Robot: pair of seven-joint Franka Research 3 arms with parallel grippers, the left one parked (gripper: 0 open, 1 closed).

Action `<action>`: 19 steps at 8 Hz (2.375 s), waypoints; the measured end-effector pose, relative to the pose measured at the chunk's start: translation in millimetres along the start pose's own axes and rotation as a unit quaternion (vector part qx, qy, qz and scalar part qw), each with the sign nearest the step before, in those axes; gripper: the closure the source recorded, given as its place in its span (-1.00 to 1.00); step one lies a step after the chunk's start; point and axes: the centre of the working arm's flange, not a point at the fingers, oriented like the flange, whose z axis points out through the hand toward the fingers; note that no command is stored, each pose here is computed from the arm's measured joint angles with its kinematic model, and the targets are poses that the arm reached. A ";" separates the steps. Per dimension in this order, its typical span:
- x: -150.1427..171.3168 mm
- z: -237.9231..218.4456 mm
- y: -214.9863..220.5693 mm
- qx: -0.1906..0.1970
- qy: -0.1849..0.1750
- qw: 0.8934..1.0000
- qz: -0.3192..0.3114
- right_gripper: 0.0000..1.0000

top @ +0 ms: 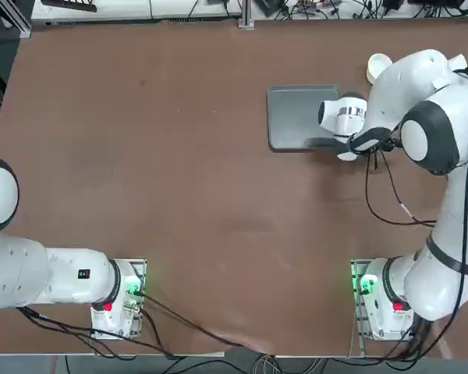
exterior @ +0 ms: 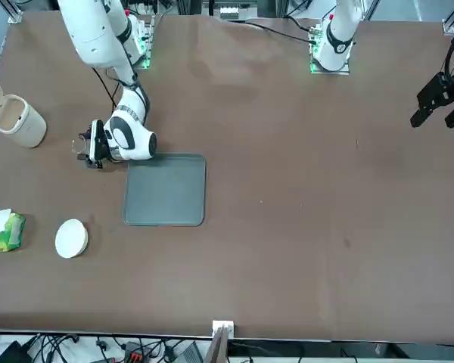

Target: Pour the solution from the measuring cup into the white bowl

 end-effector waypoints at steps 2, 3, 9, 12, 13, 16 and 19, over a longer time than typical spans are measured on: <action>2.9 0.4 -2.0 -0.004 0.003 1.000 0.021 -0.47; 1.3 1.7 -0.8 -0.013 -0.002 0.999 0.030 -0.47; -22.2 10.3 3.1 -0.030 -0.022 0.999 0.038 -0.49; -22.4 5.8 -3.6 -0.021 -0.038 0.997 0.061 -0.57; -25.2 7.7 -3.4 -0.022 -0.038 0.997 0.060 -0.61; -31.4 11.7 -3.4 -0.023 -0.039 0.997 0.058 -0.98; -22.8 4.9 -13.2 -0.017 -0.046 0.997 0.055 -0.98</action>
